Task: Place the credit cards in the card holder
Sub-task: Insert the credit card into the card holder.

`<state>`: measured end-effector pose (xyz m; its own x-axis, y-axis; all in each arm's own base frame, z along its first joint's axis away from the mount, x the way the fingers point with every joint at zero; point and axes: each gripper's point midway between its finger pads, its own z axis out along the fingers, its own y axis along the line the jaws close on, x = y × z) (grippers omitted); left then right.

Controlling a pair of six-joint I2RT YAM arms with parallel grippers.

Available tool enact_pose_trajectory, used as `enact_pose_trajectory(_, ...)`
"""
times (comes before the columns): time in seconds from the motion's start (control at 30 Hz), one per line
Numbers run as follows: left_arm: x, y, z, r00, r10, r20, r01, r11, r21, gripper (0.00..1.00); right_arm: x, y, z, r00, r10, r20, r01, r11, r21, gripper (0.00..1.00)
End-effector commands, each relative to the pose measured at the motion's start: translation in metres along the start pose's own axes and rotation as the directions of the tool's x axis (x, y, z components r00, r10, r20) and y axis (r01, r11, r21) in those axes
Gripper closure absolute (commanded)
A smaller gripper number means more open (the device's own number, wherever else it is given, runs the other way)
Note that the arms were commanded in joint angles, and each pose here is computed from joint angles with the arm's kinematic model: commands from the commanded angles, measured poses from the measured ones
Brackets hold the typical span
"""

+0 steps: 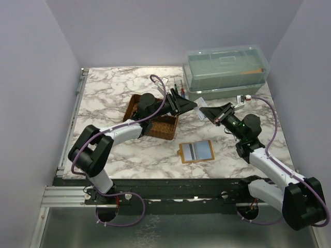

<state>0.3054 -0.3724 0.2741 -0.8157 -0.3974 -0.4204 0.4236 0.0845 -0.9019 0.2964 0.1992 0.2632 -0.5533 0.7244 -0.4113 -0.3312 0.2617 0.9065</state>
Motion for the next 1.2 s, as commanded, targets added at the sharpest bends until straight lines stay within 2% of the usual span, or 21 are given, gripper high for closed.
enact_pose_trajectory(0.0,-0.012,-0.021,0.008,0.999,-0.024,0.039,0.020,0.995,0.095,0.45,-0.010,0.019,-0.007,0.999,0.015,0.047,-0.012,0.997,-0.071,1.00)
enact_pose_trajectory(0.33,0.009,-0.028,0.017,0.994,-0.097,-0.057,0.107,0.971,0.215,0.66,-0.012,0.017,-0.007,0.997,0.037,0.063,-0.032,0.997,-0.071,1.00)
enact_pose_trajectory(0.5,0.016,-0.029,0.018,0.993,-0.093,-0.079,0.109,0.967,0.230,0.77,-0.013,0.011,-0.011,0.996,0.024,0.086,-0.021,0.999,-0.041,1.00)
enact_pose_trajectory(0.53,0.016,-0.028,0.017,0.993,-0.089,-0.083,0.107,0.967,0.232,0.82,-0.013,0.008,-0.011,0.996,0.017,0.083,-0.015,1.000,-0.024,1.00)
enact_pose_trajectory(0.6,0.020,-0.025,0.017,0.991,-0.085,-0.100,0.106,0.968,0.228,1.00,-0.009,-0.005,-0.011,0.999,-0.019,0.049,0.016,0.998,0.062,0.97)
enact_pose_trajectory(0.63,0.022,-0.019,0.017,0.990,-0.093,-0.107,0.115,0.970,0.212,1.00,-0.010,-0.009,-0.011,0.998,-0.051,0.037,0.047,0.993,0.110,0.90)
enact_pose_trajectory(0.67,0.024,-0.012,0.016,0.988,-0.099,-0.117,0.120,0.974,0.194,1.00,-0.008,-0.024,-0.015,0.997,-0.070,0.013,0.066,0.977,0.201,0.78)
enact_pose_trajectory(0.73,0.030,0.007,0.012,0.985,-0.089,-0.145,0.109,0.985,0.137,1.00,-0.004,-0.058,-0.030,0.993,-0.116,-0.034,0.121,0.918,0.377,0.56)
enact_pose_trajectory(0.77,0.036,0.025,0.010,0.980,-0.098,-0.172,0.110,0.992,0.061,1.00,0.001,-0.075,-0.040,0.988,-0.132,-0.075,0.152,0.879,0.452,0.48)
enact_pose_trajectory(0.8,0.039,0.032,0.007,0.980,-0.069,-0.189,0.077,0.996,0.035,1.00,0.005,-0.089,-0.049,0.981,-0.154,-0.120,0.194,0.839,0.508,0.44)
enact_pose_trajectory(0.87,0.058,0.064,-0.001,0.957,-0.083,-0.277,0.053,0.992,-0.115,1.00,0.017,-0.112,-0.066,0.963,-0.159,-0.217,0.258,0.775,0.577,0.39)
enact_pose_trajectory(0.97,0.085,0.099,-0.017,0.895,-0.152,-0.420,0.035,0.961,-0.273,1.00,0.036,-0.137,-0.085,0.932,-0.123,-0.342,0.323,0.710,0.625,0.38)
enact_pose_trajectory(1.03,0.103,0.116,-0.029,0.843,-0.216,-0.493,0.038,0.938,-0.345,1.00,0.051,-0.145,-0.090,0.905,-0.091,-0.415,0.350,0.713,0.607,0.39)
enact_pose_trajectory(1.1,0.117,0.127,-0.040,0.791,-0.273,-0.547,0.043,0.918,-0.395,1.00,0.065,-0.150,-0.091,0.880,-0.045,-0.473,0.351,0.732,0.584,0.44)
enact_pose_trajectory(1.17,0.126,0.133,-0.047,0.764,-0.296,-0.573,0.042,0.909,-0.415,1.00,0.077,-0.152,-0.091,0.856,-0.006,-0.517,0.343,0.755,0.559,0.54)
